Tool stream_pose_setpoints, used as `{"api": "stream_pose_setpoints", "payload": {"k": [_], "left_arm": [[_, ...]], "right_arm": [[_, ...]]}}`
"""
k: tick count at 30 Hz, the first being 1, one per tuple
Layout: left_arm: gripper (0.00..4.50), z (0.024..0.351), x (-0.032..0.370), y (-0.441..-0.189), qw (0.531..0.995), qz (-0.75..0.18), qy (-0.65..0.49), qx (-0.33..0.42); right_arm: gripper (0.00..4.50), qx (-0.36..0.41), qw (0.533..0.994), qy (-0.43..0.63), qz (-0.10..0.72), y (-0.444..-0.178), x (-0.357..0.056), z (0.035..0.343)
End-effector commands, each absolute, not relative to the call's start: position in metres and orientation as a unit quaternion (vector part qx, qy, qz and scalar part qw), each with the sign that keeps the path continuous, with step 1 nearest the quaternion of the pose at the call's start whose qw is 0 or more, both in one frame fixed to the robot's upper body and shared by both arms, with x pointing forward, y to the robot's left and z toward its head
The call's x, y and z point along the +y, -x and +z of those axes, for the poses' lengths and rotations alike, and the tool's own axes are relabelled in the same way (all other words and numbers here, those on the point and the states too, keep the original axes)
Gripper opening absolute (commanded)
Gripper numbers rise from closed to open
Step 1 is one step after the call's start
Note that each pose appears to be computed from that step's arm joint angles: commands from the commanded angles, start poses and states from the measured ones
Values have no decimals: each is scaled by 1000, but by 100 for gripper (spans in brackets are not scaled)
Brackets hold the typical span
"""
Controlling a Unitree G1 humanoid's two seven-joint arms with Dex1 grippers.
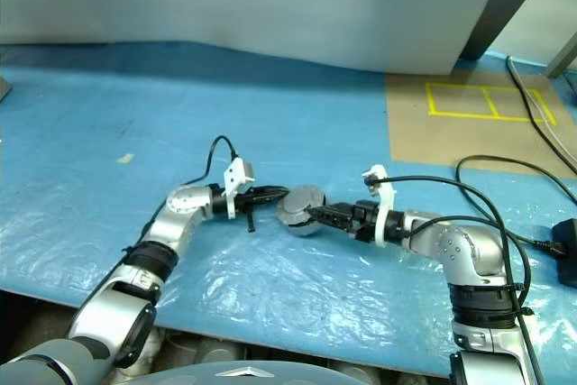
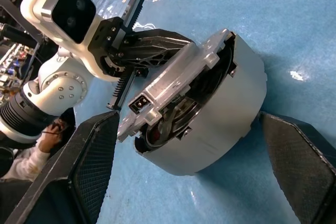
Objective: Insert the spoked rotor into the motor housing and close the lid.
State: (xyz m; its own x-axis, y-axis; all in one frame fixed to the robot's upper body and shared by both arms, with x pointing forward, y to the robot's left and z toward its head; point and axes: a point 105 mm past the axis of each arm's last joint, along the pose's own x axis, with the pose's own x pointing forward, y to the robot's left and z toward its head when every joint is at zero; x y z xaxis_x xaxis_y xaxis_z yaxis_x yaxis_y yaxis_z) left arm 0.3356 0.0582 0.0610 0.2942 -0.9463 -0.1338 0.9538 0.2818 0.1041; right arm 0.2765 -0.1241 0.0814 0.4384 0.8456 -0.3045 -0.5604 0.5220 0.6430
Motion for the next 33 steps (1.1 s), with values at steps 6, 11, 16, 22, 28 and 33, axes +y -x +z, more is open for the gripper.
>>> {"api": "stream_pose_setpoints", "payload": {"k": [6, 11, 16, 22, 28, 33], "left_arm": [[0, 38, 56, -318, 783, -610, -91, 77], [0, 43, 54, -316, 783, -610, -92, 77], [0, 47, 54, -316, 783, -609, -94, 79], [0, 52, 53, -317, 785, -607, -94, 79], [0, 60, 54, -318, 789, -603, -84, 76], [0, 89, 57, -319, 796, -602, -47, 48]], "right_arm": [[442, 301, 810, -253, 435, -275, -105, 83], [329, 295, 816, -275, 415, -281, -107, 79], [196, 291, 819, -275, 411, -283, -113, 80], [136, 296, 818, -260, 419, -280, -108, 77], [120, 308, 823, -251, 406, -281, -110, 68], [120, 316, 826, -254, 391, -283, -113, 62]]}}
